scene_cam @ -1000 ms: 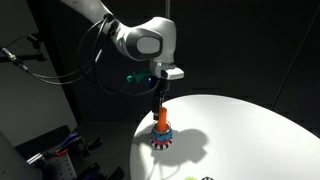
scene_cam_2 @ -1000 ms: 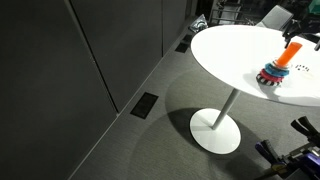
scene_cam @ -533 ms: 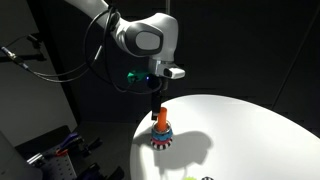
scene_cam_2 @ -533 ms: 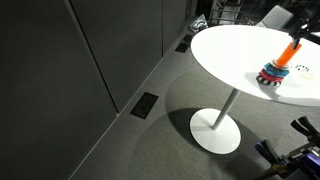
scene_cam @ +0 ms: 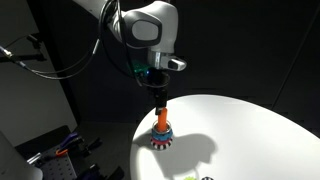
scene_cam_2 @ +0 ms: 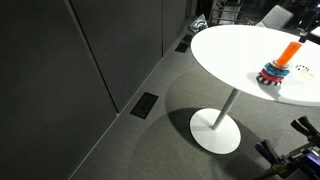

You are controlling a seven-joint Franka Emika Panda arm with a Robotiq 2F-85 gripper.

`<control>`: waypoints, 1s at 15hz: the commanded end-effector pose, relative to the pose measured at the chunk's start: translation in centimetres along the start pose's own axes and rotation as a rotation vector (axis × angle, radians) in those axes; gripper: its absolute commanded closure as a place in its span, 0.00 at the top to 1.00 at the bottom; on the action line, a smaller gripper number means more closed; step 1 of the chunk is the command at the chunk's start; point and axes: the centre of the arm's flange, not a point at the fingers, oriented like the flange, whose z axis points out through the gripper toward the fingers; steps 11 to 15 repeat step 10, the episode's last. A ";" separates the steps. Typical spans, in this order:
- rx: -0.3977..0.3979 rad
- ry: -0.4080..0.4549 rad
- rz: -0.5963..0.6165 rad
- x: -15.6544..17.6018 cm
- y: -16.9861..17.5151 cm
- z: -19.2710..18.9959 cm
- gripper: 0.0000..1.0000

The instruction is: Put the clear item on the block

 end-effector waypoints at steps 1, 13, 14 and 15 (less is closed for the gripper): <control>0.033 0.038 -0.072 -1.5 0.8 -1.7 1.00; 0.016 0.044 -0.079 -0.9 0.5 -2.1 1.00; 0.016 0.044 -0.079 -0.9 0.5 -2.1 1.00; 0.016 0.044 -0.079 -0.9 0.5 -2.1 1.00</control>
